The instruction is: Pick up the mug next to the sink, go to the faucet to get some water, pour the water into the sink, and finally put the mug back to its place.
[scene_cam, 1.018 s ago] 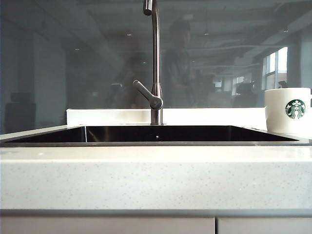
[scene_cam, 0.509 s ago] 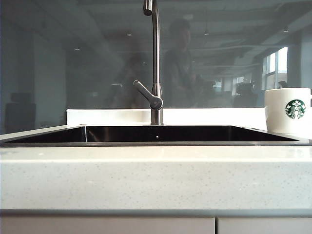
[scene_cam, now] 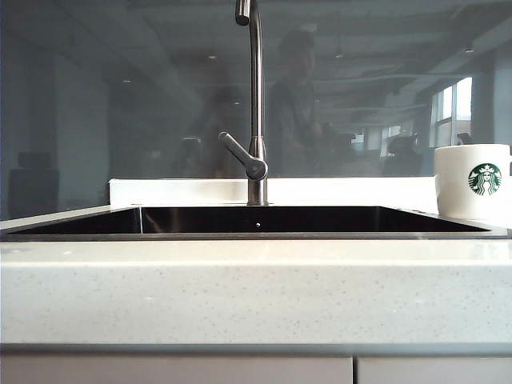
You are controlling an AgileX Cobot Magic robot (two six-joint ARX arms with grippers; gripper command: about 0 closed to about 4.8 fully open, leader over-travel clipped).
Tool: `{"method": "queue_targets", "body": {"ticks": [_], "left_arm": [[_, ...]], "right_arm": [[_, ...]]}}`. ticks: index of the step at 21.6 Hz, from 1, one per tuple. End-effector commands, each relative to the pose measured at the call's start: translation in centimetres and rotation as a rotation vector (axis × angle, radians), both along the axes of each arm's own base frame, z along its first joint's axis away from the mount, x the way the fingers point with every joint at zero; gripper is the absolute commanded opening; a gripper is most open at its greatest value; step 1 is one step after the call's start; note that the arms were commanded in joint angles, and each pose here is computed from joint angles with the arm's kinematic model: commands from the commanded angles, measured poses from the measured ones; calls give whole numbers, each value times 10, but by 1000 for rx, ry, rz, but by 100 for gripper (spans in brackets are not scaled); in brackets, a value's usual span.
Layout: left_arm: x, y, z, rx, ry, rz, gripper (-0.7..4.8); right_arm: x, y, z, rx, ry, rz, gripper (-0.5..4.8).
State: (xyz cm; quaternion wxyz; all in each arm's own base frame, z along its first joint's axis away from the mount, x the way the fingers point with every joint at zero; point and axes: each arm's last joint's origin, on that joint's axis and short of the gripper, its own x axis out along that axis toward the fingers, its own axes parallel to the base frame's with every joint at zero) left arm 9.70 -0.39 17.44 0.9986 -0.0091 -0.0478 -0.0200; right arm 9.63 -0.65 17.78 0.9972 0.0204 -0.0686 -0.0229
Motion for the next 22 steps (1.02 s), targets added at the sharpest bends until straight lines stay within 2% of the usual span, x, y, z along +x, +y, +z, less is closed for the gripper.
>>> {"method": "queue_targets", "body": {"ticks": [1,22], "left_arm": [[0,0,2,5,-10,-2,-4],[0,0,2,5,-9,-2,-4]], "right_arm": [[0,0,1,-5,-20,-7,-6],[0,1,1,-5,-20,12,-5]]}}
